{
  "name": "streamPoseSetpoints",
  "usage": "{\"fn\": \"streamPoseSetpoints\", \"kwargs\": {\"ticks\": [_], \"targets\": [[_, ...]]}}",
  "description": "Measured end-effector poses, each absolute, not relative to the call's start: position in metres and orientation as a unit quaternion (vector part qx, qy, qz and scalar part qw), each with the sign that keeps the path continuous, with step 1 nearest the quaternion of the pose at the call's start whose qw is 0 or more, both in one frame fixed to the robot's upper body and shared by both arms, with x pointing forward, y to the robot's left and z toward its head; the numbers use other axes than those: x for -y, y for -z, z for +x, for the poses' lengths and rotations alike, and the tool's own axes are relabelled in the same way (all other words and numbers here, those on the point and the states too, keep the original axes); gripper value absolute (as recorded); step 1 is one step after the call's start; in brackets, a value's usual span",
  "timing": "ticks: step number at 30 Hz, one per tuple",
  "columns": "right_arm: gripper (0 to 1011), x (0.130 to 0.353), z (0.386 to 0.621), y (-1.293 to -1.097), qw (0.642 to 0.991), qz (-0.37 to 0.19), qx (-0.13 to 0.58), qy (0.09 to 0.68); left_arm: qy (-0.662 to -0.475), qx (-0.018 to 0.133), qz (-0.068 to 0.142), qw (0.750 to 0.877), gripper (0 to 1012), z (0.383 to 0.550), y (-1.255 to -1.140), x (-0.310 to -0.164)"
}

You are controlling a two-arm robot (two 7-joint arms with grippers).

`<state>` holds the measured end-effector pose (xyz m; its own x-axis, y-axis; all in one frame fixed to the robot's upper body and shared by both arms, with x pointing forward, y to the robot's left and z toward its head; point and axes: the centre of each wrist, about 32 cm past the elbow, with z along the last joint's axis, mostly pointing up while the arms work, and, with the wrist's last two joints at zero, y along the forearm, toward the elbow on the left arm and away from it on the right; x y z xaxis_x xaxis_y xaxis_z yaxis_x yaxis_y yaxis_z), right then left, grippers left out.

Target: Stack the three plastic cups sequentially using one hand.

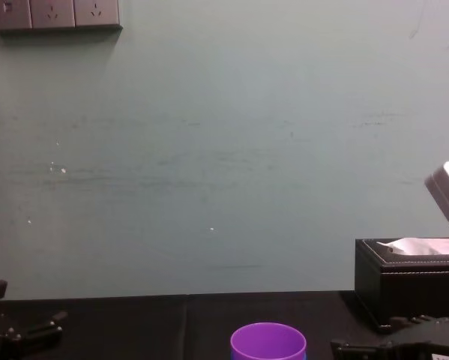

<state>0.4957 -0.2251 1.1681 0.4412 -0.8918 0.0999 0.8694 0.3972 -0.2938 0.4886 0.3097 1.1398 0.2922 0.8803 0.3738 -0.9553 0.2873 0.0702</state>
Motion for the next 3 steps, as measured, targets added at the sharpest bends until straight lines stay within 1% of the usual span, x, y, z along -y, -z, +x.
{"fn": "streamPoseSetpoints", "kwargs": {"ticks": [3], "targets": [[1004,0.2251,0.4957,-1.1681,0.835,-0.153,-0.037,0.527,-0.580,0.132,0.142,0.791,1000,0.4886,-1.1398,-0.3097]]}}
